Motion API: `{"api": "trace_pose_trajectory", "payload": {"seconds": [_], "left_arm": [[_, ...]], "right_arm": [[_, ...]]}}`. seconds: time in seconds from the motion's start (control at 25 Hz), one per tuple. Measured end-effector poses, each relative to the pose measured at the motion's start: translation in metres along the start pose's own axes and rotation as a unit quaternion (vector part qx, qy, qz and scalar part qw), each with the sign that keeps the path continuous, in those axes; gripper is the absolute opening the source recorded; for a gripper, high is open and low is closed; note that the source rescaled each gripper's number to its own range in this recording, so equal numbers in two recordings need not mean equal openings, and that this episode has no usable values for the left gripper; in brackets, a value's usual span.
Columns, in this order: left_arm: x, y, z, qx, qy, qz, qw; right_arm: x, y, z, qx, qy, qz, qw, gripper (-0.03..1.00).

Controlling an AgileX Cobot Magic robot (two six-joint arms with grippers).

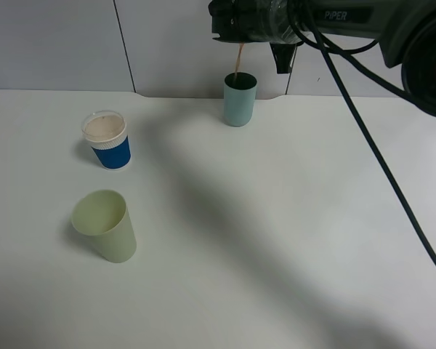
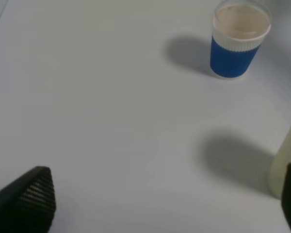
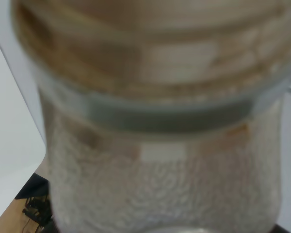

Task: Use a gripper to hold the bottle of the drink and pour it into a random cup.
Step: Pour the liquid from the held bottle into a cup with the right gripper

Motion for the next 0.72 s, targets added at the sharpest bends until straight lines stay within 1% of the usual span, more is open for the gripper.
{"api": "trace_pose_trajectory", "payload": {"seconds": [0.72], "left_arm": [[0.0,0.0,0.0,0.0,0.0,0.0,1.0]], "right_arm": [[0.0,-0.0001,0.0,0.0,0.0,0.0,1.0,0.0]]}}
Point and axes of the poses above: a point on each arm's last joint axis where the gripper is mounted, x pointing back along that axis away from the gripper, y along the wrist's bending axis when the last joint is at zero, z = x × y, the point moved 9 cm from there along -x, pointing out along that axis toward the gripper, and after that the axes turned 5 degrees about x, right-handed, at the moved point
